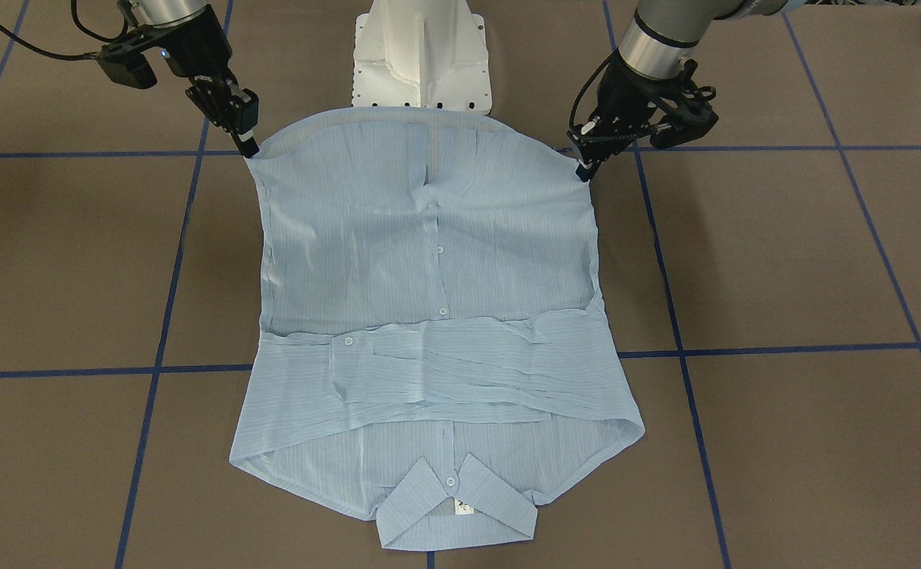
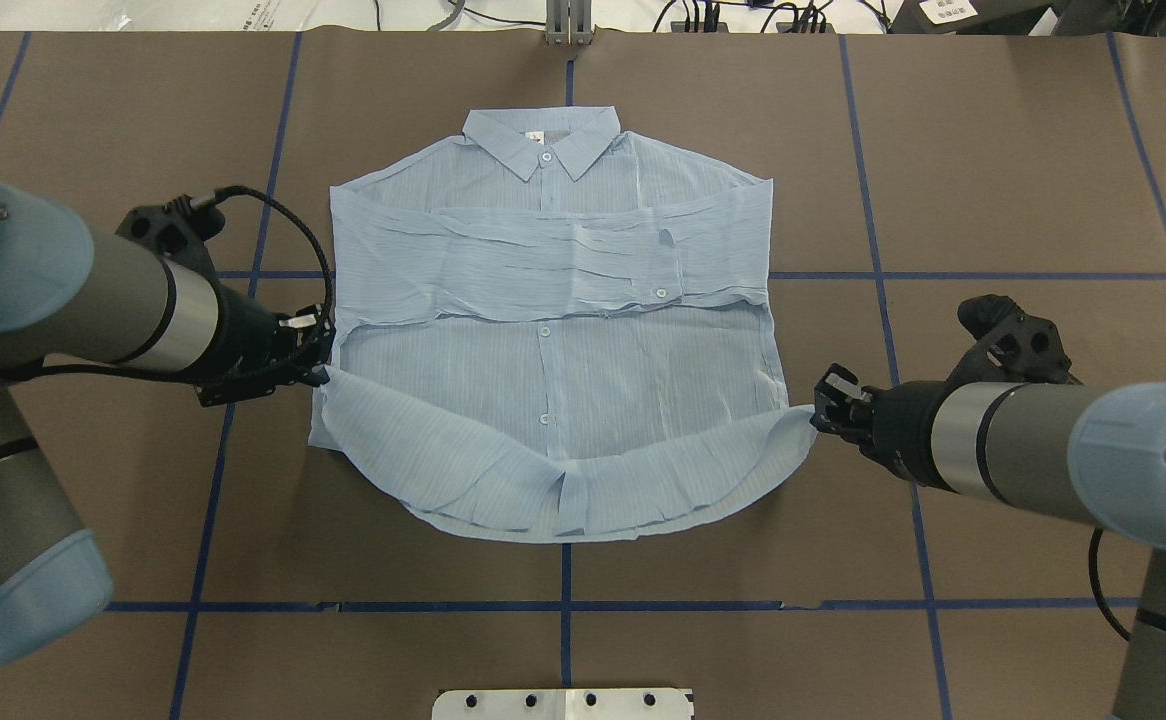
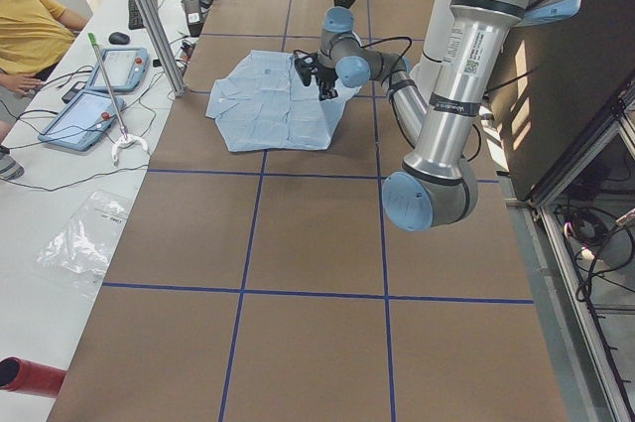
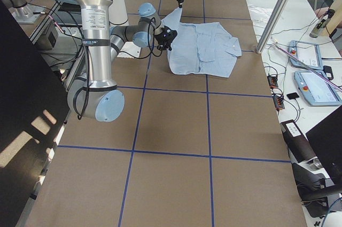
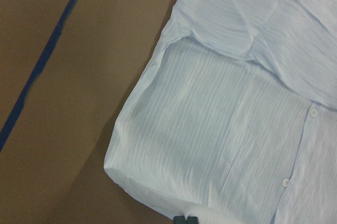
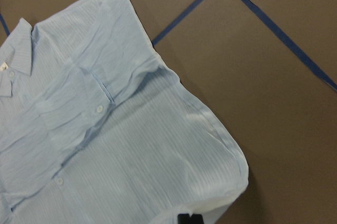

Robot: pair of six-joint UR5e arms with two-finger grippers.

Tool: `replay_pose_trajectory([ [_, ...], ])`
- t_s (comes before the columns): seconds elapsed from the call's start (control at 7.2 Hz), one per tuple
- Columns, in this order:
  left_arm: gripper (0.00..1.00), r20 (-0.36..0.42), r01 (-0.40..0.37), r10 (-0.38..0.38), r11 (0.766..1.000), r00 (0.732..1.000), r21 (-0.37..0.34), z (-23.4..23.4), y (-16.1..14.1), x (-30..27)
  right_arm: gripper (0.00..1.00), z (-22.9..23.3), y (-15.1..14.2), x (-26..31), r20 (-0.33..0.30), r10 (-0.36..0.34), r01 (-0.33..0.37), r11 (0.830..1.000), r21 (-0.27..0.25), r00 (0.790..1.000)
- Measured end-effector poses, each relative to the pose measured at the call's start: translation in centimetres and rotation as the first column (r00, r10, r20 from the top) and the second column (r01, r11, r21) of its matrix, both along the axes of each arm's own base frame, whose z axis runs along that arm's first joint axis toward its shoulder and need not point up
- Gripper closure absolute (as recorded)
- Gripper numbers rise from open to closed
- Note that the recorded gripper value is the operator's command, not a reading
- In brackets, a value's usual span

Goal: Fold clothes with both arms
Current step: 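Lift the hem with both grippers and fold it toward the collar, then lay the hem down near the collar and open both grippers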

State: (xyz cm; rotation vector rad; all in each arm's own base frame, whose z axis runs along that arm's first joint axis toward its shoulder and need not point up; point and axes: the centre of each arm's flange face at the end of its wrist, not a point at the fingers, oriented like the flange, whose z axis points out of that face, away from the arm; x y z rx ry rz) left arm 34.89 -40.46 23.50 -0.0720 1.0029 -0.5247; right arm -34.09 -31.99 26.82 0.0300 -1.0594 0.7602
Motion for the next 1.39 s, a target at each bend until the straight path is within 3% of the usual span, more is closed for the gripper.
replay_pose_trajectory([
  [0.42, 1.00, 0.006, 0.073, -0.073, 0.997, 0.997, -0.006, -0.8, -5.6, -2.2, 1.00, -1.3, -7.5, -0.2, -0.024, 0.084, -0.084, 0.996, 0.007, 0.996],
  [1.11, 1.00, 0.017, 0.136, -0.137, 0.991, 0.990, 0.014, 5.2, -17.3, 1.1, 1.00, -1.5, -19.2, -4.9, -0.223, 0.078, -0.073, 0.997, 0.030, 0.972],
  [1.39, 1.00, 0.022, 0.172, -0.172, 0.985, 0.985, 0.010, 8.1, -21.7, 1.4, 1.00, 0.1, -24.9, -6.7, -0.252, 0.081, -0.078, 0.997, 0.025, 0.964],
])
